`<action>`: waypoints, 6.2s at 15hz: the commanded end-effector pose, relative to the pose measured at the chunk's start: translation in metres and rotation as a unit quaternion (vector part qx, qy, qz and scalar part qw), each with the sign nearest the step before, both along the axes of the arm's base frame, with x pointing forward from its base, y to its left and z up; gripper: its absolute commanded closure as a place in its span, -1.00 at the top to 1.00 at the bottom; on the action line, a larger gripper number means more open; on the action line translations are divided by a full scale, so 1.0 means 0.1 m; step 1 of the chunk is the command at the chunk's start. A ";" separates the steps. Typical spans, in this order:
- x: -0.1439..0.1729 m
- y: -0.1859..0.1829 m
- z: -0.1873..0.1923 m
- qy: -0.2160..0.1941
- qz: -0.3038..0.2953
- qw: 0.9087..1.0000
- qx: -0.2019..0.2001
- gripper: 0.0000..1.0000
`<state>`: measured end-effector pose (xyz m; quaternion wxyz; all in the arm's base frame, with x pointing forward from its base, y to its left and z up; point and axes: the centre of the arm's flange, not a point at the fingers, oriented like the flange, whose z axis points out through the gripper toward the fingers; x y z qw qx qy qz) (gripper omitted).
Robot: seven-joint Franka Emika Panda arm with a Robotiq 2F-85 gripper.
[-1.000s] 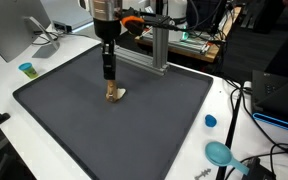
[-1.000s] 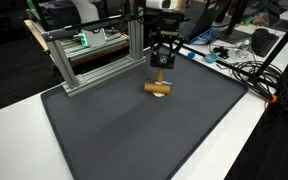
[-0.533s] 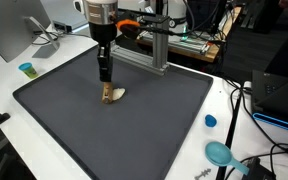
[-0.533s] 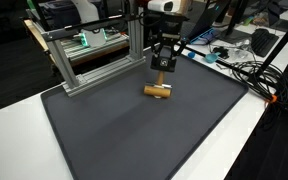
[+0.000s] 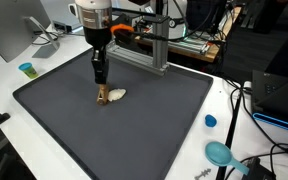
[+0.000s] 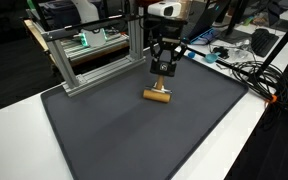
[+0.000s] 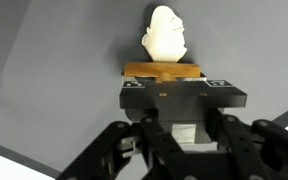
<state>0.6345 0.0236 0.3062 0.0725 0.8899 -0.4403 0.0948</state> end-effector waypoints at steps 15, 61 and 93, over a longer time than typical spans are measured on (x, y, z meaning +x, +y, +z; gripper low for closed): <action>-0.24 0.17 0.50 -0.023 0.094 0.995 0.006 -0.57; -0.58 -0.02 1.62 0.038 0.627 0.777 -0.032 -0.57; -0.33 -0.06 0.38 0.108 0.863 0.493 -0.032 -0.57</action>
